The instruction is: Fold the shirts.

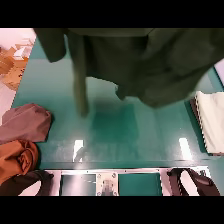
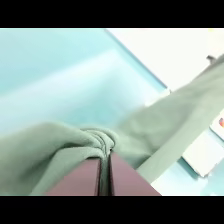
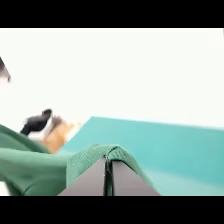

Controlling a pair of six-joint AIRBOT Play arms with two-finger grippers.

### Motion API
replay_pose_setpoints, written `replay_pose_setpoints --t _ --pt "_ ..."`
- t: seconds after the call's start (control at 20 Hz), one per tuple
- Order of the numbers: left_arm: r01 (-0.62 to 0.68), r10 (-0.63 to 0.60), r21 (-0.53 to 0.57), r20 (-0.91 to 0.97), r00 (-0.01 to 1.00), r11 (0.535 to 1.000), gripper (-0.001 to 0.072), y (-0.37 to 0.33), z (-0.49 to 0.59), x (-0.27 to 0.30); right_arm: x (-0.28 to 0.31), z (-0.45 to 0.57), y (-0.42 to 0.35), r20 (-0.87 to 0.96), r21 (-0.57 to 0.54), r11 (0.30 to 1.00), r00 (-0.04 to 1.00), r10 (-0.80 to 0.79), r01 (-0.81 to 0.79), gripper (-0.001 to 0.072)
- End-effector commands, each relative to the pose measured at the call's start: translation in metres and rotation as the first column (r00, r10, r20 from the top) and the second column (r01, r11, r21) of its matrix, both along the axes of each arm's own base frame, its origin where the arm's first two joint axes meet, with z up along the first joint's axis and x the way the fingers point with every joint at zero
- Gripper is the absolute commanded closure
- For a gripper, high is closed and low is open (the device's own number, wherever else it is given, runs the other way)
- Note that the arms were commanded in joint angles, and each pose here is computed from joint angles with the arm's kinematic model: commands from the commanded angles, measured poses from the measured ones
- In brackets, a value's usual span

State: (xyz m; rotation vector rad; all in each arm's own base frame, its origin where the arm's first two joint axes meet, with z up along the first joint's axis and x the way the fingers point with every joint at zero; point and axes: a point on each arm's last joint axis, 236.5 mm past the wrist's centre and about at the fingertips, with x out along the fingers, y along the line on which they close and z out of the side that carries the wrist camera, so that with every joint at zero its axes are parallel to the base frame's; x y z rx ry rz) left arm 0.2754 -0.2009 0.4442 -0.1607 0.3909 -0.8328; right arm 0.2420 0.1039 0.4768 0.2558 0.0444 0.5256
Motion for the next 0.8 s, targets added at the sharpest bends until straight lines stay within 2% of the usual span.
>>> replay_pose_setpoints --t 0.0,0.1,0.2,0.35,0.5,0.6,0.75 --pt "-0.070 0.067 0.021 0.124 0.990 0.997 0.0685 0.020 0.027 -0.022 -0.032 0.035 0.010 0.087 0.002 1.000 0.996 -0.011 0.011 0.0687" --pt "-0.130 0.123 0.060 0.110 0.986 0.990 0.0685 0.030 0.015 -0.003 -0.022 0.023 0.006 0.048 0.016 1.000 0.999 -0.011 0.010 0.0687" --pt "-0.136 0.130 0.105 0.064 0.990 0.985 0.0685 0.028 -0.013 0.027 0.010 -0.011 -0.007 -0.062 0.059 0.998 0.998 -0.011 0.015 0.0687" --pt "-0.080 0.112 0.198 -0.153 0.982 0.977 0.0684 0.017 -0.104 0.082 0.075 -0.099 -0.035 -0.266 0.111 0.993 0.964 -0.013 0.044 0.0687" --pt "0.026 0.073 0.263 -0.362 0.929 0.964 0.0684 0.000 -0.225 0.142 0.140 -0.227 -0.070 -0.492 0.162 0.978 0.870 -0.035 0.132 0.0687" --pt "0.075 0.056 0.236 -0.502 0.863 0.969 0.0684 -0.015 -0.312 0.175 0.169 -0.321 -0.080 -0.633 0.172 0.969 0.773 -0.028 0.176 0.0686" --pt "0.079 0.004 0.093 -0.673 0.739 0.993 0.0683 -0.046 -0.410 0.206 0.187 -0.441 -0.061 -0.796 0.165 0.974 0.603 0.041 0.152 0.0686"
